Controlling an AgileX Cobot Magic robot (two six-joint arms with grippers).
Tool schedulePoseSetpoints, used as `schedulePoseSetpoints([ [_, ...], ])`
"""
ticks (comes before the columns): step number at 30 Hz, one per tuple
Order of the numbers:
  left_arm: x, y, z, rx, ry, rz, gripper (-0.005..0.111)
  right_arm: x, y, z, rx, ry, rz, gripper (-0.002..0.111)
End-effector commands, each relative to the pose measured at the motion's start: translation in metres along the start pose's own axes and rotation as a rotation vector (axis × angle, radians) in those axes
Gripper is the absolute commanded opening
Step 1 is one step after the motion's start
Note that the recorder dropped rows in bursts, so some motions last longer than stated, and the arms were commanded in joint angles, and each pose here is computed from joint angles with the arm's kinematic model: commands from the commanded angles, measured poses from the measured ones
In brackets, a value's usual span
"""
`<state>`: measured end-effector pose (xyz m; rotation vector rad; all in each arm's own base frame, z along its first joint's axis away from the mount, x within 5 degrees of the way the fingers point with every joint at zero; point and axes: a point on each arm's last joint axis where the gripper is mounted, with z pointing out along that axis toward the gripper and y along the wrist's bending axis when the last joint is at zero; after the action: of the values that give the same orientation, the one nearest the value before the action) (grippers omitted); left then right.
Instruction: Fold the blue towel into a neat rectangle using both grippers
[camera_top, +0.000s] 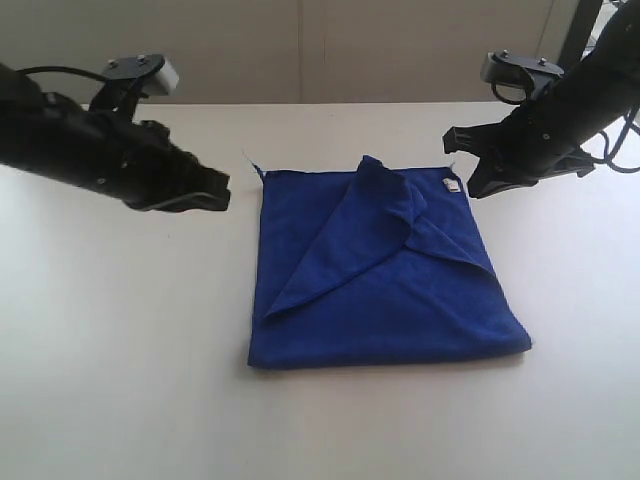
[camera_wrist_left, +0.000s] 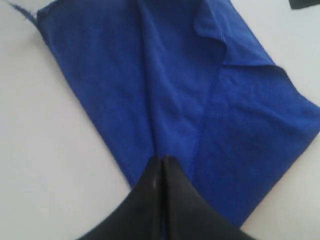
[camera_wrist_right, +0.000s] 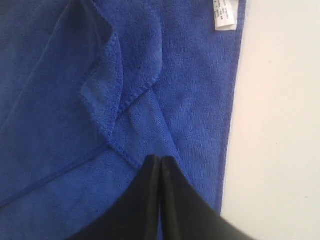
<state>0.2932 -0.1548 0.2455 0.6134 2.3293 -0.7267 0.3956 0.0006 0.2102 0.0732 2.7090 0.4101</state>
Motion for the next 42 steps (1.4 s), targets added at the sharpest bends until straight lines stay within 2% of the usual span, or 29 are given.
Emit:
schedulePoseSetpoints([
  [1, -0.028, 0.000, 0.024, 0.092, -0.003, -0.034, 0.000, -0.002, -0.001, -0.004, 0.010, -0.036, -0.003, 0.000],
  [7, -0.052, 0.002, 0.058, 0.191, 0.013, -0.058, 0.000, -0.006, -0.007, -0.005, 0.016, -0.070, 0.019, 0.000],
  [12, -0.061, -0.012, 0.091, 0.286, 0.033, -0.069, 0.000, -0.006, -0.018, -0.009, 0.024, -0.074, 0.049, 0.000],
  [15, -0.063, -0.016, 0.114, 0.310, 0.052, -0.067, 0.000, -0.006, -0.020, -0.010, 0.028, -0.075, 0.052, 0.000],
  [20, -0.067, -0.020, 0.148, 0.329, 0.066, -0.129, 0.000, -0.006, -0.020, -0.010, 0.027, -0.072, 0.052, 0.000],
  [25, -0.073, -0.023, 0.175, 0.379, 0.058, -0.236, 0.000, -0.006, -0.020, -0.010, 0.028, -0.076, 0.052, 0.000],
  [30, -0.075, -0.026, 0.195, 0.386, 0.035, -0.250, 0.001, -0.005, -0.022, -0.006, 0.028, -0.067, 0.054, 0.000],
  [33, -0.077, -0.027, 0.201, 0.379, 0.017, -0.248, 0.014, -0.003, -0.025, 0.005, 0.027, -0.037, 0.065, 0.000],
  [38, -0.079, -0.025, 0.205, 0.354, -0.004, -0.237, 0.045, 0.001, -0.029, 0.022, 0.005, 0.008, 0.103, 0.000],
  [42, -0.081, -0.021, 0.207, 0.315, -0.036, -0.242, 0.054, 0.002, -0.029, 0.023, 0.000, 0.016, 0.108, 0.000],
])
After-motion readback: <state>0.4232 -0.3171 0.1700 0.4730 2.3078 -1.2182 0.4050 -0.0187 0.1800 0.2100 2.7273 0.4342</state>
